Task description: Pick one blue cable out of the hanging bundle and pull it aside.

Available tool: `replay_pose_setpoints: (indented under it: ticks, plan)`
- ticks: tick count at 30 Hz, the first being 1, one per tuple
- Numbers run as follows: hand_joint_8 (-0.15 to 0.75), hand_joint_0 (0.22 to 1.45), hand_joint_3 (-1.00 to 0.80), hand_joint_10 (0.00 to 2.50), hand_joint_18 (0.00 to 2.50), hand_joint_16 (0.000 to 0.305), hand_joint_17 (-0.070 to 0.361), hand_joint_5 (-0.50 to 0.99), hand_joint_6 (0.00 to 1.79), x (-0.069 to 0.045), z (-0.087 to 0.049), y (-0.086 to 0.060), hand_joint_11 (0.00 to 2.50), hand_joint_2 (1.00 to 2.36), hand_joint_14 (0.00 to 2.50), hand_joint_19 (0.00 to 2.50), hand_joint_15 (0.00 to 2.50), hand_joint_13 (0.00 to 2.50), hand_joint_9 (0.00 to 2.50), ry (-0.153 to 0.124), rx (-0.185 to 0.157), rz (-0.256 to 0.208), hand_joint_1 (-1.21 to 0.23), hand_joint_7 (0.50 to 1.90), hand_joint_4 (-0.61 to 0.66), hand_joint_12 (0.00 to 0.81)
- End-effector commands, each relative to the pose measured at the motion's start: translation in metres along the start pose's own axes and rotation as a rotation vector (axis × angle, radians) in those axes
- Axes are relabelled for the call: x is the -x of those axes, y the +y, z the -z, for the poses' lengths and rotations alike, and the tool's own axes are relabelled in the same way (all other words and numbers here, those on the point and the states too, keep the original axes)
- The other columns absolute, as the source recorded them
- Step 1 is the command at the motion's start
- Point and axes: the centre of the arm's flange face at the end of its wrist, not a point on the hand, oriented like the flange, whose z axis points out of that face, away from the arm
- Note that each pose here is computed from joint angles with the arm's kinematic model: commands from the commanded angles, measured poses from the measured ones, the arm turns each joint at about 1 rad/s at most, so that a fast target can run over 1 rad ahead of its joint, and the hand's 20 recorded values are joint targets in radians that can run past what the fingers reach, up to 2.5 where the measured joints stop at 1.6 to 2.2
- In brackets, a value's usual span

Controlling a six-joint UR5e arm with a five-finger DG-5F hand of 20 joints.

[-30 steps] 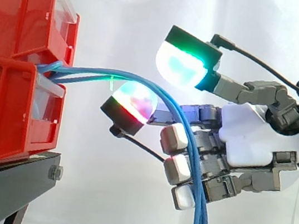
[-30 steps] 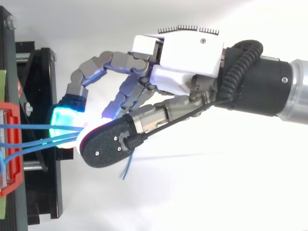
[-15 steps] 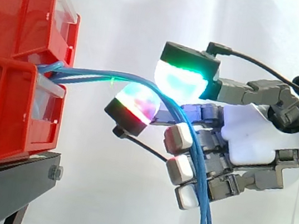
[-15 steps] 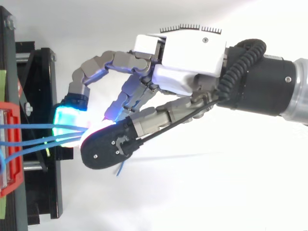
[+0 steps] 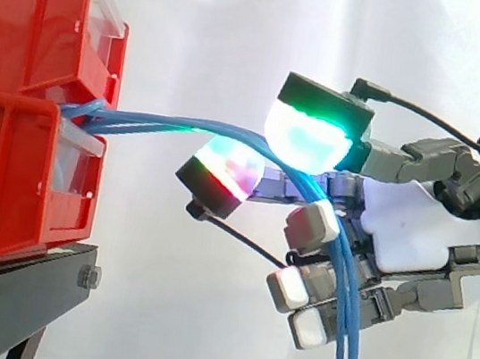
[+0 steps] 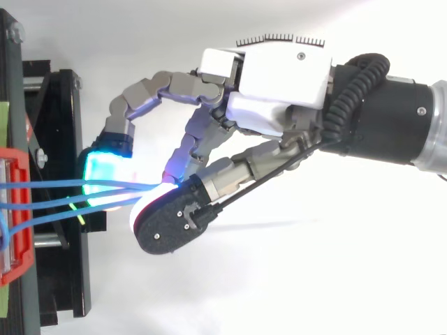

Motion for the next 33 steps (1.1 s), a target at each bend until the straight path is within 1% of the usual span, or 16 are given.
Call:
replay_pose_setpoints:
  ticks: [1,2,3,5,7,9,12,14,16,18,21,22,24,26,28,33]
  plan:
    - [0.188,0.50,-0.50,0.02,0.86,0.045,0.101,-0.06,0.84,0.000,0.001,0.000,0.68,1.00,0.02,0.49,0.54,0.98,1.32,0.001,-0.006,0.002,-0.74,0.89,-0.15,0.274]
    - [0.192,0.50,-0.50,0.02,0.85,0.045,0.100,-0.06,0.82,0.002,0.001,0.000,0.65,1.00,0.02,0.50,0.53,0.99,1.33,-0.001,-0.007,0.002,-0.68,0.91,-0.10,0.274]
    - [0.205,0.50,-0.50,0.02,0.85,0.045,0.101,-0.05,0.81,0.002,0.001,0.000,0.64,1.00,0.02,0.50,0.53,1.00,1.35,-0.001,-0.007,0.002,-0.67,0.93,-0.10,0.277]
    - [0.210,0.51,-0.50,0.02,0.85,0.045,0.101,-0.05,0.80,0.004,0.000,0.001,0.64,1.00,0.02,0.52,0.54,1.01,1.36,-0.003,-0.004,0.001,-0.58,0.97,-0.08,0.277]
    - [0.209,0.55,-0.50,0.02,0.83,0.043,0.097,-0.05,0.80,0.003,0.002,0.002,0.66,1.00,0.02,0.53,0.55,1.00,1.35,-0.002,-0.004,0.001,-0.57,0.99,-0.08,0.270]
    - [0.211,0.59,-0.50,0.03,0.83,0.043,0.096,-0.05,0.80,0.003,0.001,0.001,0.69,1.00,0.02,0.54,0.56,1.00,1.35,-0.002,-0.006,0.002,-0.62,1.02,-0.08,0.270]
    - [0.227,0.59,-0.37,0.02,0.83,0.043,0.098,-0.07,0.84,0.003,0.001,0.002,0.72,1.01,0.02,0.55,0.58,1.00,1.33,-0.002,-0.003,0.001,-0.70,1.02,-0.08,0.282]
    - [0.236,0.59,-0.27,0.02,0.84,0.046,0.104,-0.08,0.88,0.004,0.001,0.003,0.73,1.01,0.02,0.53,0.58,1.01,1.29,-0.003,-0.001,0.000,-0.76,0.97,-0.09,0.296]
    - [0.235,0.61,-0.23,0.02,0.84,0.048,0.107,-0.10,0.92,0.004,0.001,0.003,0.74,1.02,0.02,0.53,0.59,1.00,1.25,-0.003,-0.001,0.000,-0.82,0.86,-0.08,0.305]
    - [0.226,0.64,-0.21,0.03,0.82,0.046,0.103,-0.12,0.93,0.005,0.001,0.002,0.77,1.02,0.03,0.53,0.59,0.98,1.21,-0.005,-0.003,0.000,-0.85,0.86,-0.11,0.295]
    - [0.223,0.70,-0.25,0.03,0.81,0.045,0.101,-0.12,0.94,0.007,0.001,0.003,0.77,1.02,0.02,0.51,0.59,0.97,1.19,-0.007,-0.001,-0.003,-0.89,0.86,-0.16,0.289]
    - [0.217,0.74,-0.29,0.02,0.81,0.045,0.101,-0.12,0.94,0.007,0.001,0.004,0.77,1.02,0.02,0.50,0.58,0.96,1.18,-0.007,0.001,-0.003,-0.91,0.91,-0.21,0.286]
    - [0.208,0.77,-0.36,0.03,0.80,0.044,0.099,-0.13,0.95,0.008,0.002,0.006,0.77,1.01,0.02,0.48,0.57,0.95,1.16,-0.008,0.002,-0.002,-0.91,0.89,-0.25,0.280]
    - [0.207,0.79,-0.40,0.02,0.79,0.043,0.098,-0.13,0.95,0.008,0.002,0.007,0.76,1.01,0.02,0.49,0.57,0.94,1.16,-0.008,0.002,-0.002,-0.92,0.98,-0.28,0.278]
    - [0.197,0.81,-0.46,0.03,0.78,0.043,0.096,-0.12,0.96,0.009,0.002,0.007,0.76,1.00,0.02,0.48,0.57,0.93,1.15,-0.010,0.004,-0.003,-0.91,0.95,-0.34,0.275]
    - [0.196,0.77,-0.50,0.03,0.80,0.042,0.095,-0.13,0.95,0.011,0.002,0.006,0.77,1.00,0.02,0.46,0.56,0.94,1.14,-0.011,0.002,-0.003,-0.93,0.90,-0.32,0.271]
